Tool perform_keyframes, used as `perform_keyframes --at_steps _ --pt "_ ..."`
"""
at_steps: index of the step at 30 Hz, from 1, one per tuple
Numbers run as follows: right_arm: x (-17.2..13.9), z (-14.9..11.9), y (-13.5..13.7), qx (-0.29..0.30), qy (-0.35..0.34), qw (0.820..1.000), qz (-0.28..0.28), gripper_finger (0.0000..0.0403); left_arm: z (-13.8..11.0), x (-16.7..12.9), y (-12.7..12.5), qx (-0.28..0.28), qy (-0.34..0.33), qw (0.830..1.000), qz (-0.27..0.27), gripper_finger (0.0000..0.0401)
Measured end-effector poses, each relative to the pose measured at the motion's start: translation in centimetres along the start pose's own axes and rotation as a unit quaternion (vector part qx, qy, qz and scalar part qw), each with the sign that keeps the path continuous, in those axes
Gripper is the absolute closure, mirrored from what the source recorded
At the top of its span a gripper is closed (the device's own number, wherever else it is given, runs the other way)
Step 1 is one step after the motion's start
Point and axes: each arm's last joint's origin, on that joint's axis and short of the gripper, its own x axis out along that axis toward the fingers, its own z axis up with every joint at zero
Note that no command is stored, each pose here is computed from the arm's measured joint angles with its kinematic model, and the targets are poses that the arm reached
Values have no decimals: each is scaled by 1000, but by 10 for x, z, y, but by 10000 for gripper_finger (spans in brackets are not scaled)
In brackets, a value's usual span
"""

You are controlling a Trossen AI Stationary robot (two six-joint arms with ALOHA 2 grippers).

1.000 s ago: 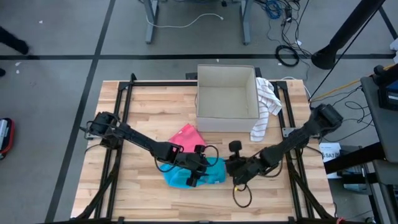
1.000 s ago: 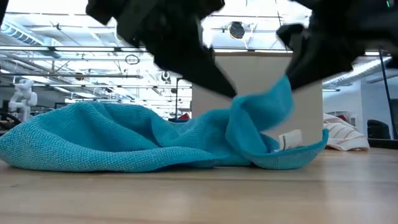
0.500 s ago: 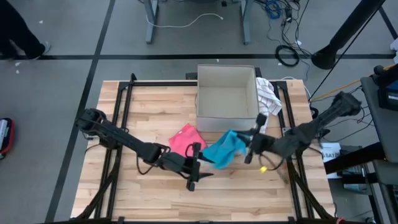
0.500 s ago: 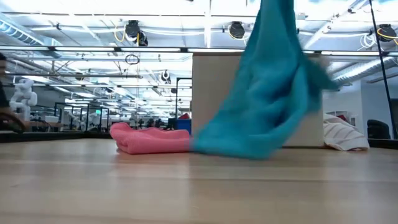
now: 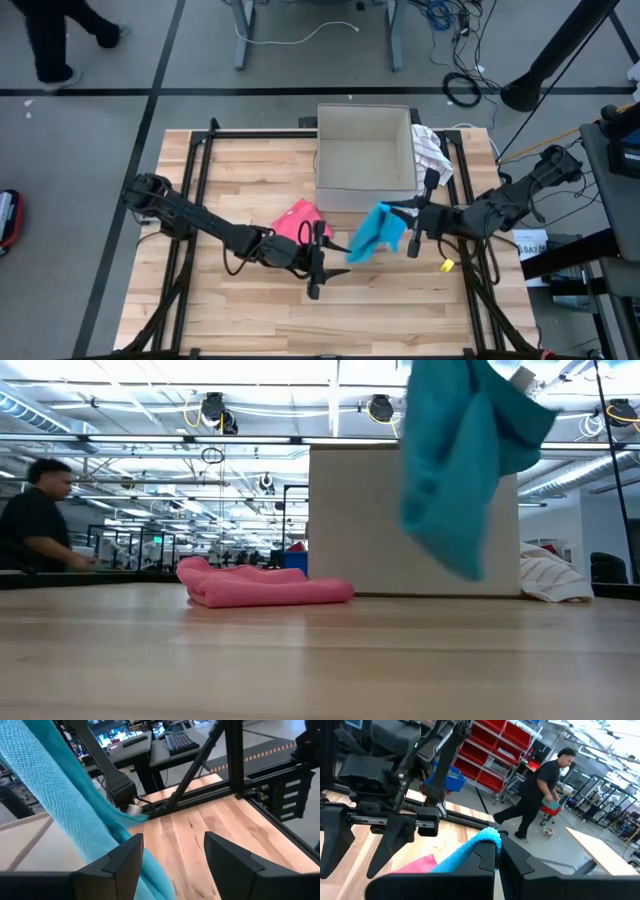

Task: Fold towel
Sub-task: Fold the blue microfiber towel

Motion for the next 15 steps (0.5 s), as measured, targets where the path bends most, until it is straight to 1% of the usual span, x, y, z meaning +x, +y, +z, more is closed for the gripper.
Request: perform_keyframes --at_steps 7,10,13,15 --pt "7 3 1 -7 40 998 -48 403 3 0 0 -5 -17 1000 3 184" --pt "10 5 0 -5 43 998 -55 403 5 -1 -2 -11 -23 1000 1 184" --pt "12 6 0 -4 44 997 -58 403 4 -1 -2 -40 -20 999 4 184" --pt "14 7 0 -2 44 997 -62 403 2 0 2 -59 -7 998 27 184"
